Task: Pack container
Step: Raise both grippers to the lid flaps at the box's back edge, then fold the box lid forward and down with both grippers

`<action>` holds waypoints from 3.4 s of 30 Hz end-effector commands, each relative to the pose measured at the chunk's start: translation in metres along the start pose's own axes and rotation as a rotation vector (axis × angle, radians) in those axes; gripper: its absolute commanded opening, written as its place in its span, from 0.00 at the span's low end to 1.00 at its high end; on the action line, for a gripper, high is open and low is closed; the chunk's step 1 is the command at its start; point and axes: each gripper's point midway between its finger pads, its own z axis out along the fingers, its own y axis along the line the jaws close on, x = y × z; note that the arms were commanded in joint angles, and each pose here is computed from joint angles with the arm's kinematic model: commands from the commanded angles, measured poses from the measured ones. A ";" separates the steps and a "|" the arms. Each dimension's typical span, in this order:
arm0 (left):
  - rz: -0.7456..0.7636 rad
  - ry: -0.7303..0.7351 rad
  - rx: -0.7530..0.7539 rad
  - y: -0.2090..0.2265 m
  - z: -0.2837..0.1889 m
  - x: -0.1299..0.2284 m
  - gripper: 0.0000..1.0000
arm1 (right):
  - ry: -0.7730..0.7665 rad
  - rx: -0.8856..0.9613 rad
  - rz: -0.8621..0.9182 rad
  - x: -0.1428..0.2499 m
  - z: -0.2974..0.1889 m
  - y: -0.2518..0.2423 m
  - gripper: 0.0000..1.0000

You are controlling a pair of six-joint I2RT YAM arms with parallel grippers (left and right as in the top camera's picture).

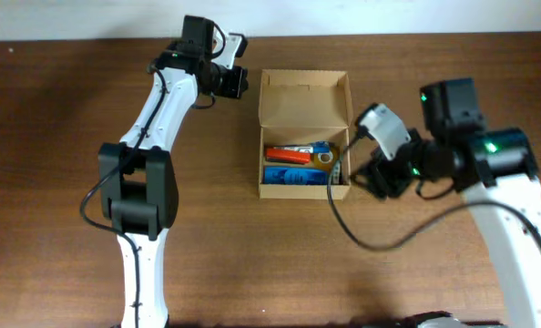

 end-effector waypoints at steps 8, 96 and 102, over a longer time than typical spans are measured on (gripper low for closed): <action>-0.137 -0.022 0.090 0.000 0.029 0.001 0.02 | -0.206 0.215 0.380 -0.021 0.020 -0.148 0.04; 0.278 0.448 0.243 -0.147 -0.085 0.188 0.02 | 0.114 -0.259 0.480 0.056 0.135 -0.018 0.04; 0.250 0.448 0.234 -0.144 -0.080 0.195 0.02 | 0.119 -0.256 0.498 0.060 0.138 -0.017 0.04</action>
